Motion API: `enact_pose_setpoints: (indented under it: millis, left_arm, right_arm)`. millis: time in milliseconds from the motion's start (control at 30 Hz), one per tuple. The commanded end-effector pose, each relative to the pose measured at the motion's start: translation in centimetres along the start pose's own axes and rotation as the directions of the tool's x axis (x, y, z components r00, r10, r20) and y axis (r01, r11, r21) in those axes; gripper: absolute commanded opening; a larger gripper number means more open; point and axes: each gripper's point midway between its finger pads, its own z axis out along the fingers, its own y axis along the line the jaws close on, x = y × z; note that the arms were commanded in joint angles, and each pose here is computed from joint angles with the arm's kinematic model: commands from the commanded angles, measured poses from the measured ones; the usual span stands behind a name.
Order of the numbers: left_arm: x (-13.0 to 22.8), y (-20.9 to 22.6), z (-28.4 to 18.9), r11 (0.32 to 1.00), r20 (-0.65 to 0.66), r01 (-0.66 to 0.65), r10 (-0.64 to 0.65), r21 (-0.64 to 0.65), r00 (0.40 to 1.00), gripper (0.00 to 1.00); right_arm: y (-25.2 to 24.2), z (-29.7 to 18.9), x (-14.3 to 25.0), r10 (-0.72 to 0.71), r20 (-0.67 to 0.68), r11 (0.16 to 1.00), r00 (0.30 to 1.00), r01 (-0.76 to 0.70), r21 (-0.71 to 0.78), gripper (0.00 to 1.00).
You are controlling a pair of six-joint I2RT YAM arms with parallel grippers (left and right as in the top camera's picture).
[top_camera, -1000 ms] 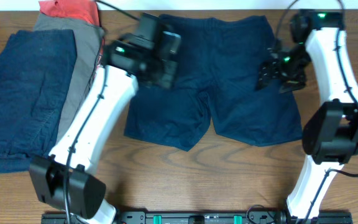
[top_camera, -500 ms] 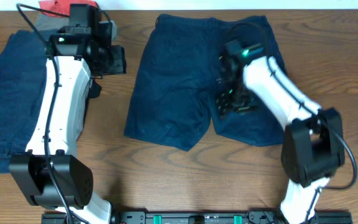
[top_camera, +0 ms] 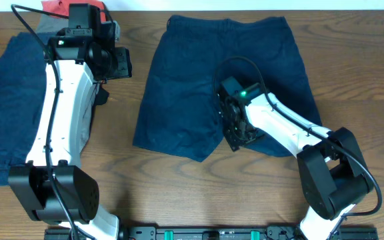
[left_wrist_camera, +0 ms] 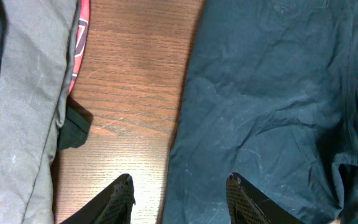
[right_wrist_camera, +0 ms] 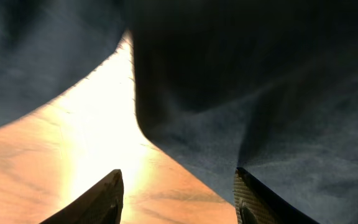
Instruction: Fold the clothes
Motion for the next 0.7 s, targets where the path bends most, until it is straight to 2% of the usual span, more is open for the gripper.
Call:
enact_pose_setpoints:
  millis: [0,100,300,667]
  left_arm:
    - [0.0,0.0,0.0,1.0,-0.002,0.007,-0.007,0.005,1.0,0.5]
    - [0.1,0.0,0.0,1.0,-0.002,0.007,-0.007,0.004,1.0,0.5]
    - [0.1,0.0,0.0,1.0,-0.005,0.008,-0.008,0.004,1.0,0.5]
    - [0.1,0.0,0.0,1.0,-0.005,0.008,-0.008,0.005,1.0,0.5]
  right_arm:
    - [-0.3,0.5,0.3,-0.054,0.001,0.998,0.999,0.054,0.035,0.54]
    - [-0.6,1.0,0.3,-0.081,0.002,0.995,0.997,0.081,0.053,0.47]
    - [-2.6,2.3,1.1,-0.086,-0.008,0.983,0.996,0.086,0.165,0.46]
    - [-5.8,2.0,-0.4,-0.071,0.055,0.944,0.996,0.049,0.327,0.01]
